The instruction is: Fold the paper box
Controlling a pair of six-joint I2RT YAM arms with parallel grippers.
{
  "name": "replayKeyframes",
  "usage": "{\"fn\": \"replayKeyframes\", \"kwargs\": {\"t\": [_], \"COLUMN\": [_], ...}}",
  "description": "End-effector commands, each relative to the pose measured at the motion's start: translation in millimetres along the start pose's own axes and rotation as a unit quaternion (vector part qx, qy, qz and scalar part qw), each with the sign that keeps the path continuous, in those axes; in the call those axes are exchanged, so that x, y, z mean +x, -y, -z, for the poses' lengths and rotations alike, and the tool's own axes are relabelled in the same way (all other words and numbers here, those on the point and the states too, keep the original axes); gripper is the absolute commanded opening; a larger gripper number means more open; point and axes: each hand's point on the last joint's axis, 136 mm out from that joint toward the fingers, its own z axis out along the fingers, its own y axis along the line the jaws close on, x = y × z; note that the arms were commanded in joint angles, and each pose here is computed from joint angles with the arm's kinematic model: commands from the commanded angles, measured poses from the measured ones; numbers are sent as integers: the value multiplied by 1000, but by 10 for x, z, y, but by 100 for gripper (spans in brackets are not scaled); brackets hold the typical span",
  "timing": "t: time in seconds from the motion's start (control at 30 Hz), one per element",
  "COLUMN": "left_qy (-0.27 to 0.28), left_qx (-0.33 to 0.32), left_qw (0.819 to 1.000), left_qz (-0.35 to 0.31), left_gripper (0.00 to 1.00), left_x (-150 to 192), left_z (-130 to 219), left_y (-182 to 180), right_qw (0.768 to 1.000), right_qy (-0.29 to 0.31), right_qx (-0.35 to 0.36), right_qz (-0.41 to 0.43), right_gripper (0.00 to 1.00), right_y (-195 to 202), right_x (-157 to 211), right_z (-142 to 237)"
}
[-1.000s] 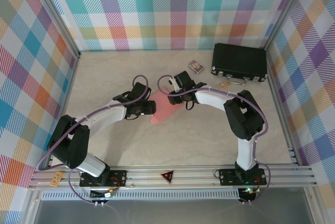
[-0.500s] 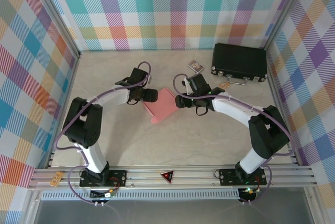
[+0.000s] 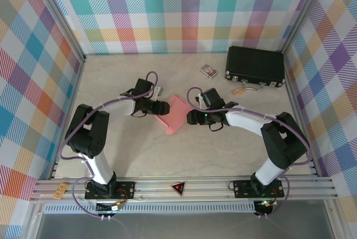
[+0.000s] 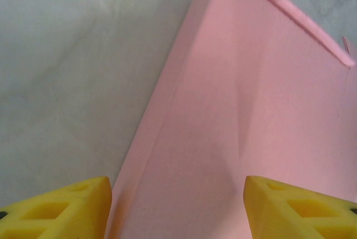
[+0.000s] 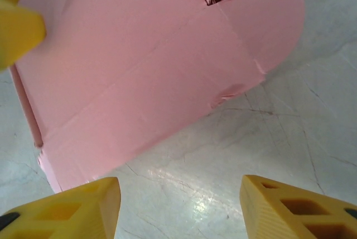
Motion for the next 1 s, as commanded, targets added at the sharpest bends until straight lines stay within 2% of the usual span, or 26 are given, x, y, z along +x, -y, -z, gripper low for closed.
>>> {"fn": "replayKeyframes", "kwargs": {"t": [0.0, 0.13, 0.43, 0.73, 0.97], "left_qy": [22, 25, 62, 91, 58], "left_qx": [26, 16, 5, -63, -29], "left_qw": [999, 999, 993, 989, 994], "left_qz": [22, 40, 95, 95, 86], "left_gripper": [61, 56, 56, 65, 62], "left_x": [47, 234, 394, 254, 136], "left_z": [102, 122, 138, 348, 187], "left_y": [210, 337, 456, 237, 187], "right_qw": [1000, 1000, 1000, 1000, 995], "right_qy": [7, -1, -11, -3, -10], "right_qx": [-10, -13, -29, -23, -91], "right_qz": [-5, -6, -4, -20, -29], "right_gripper": [59, 59, 59, 59, 59], "right_y": [-34, 0, 64, 195, 14], "right_x": [-150, -223, -415, -447, -327], "right_z": [-68, -162, -300, -166, -71]}}
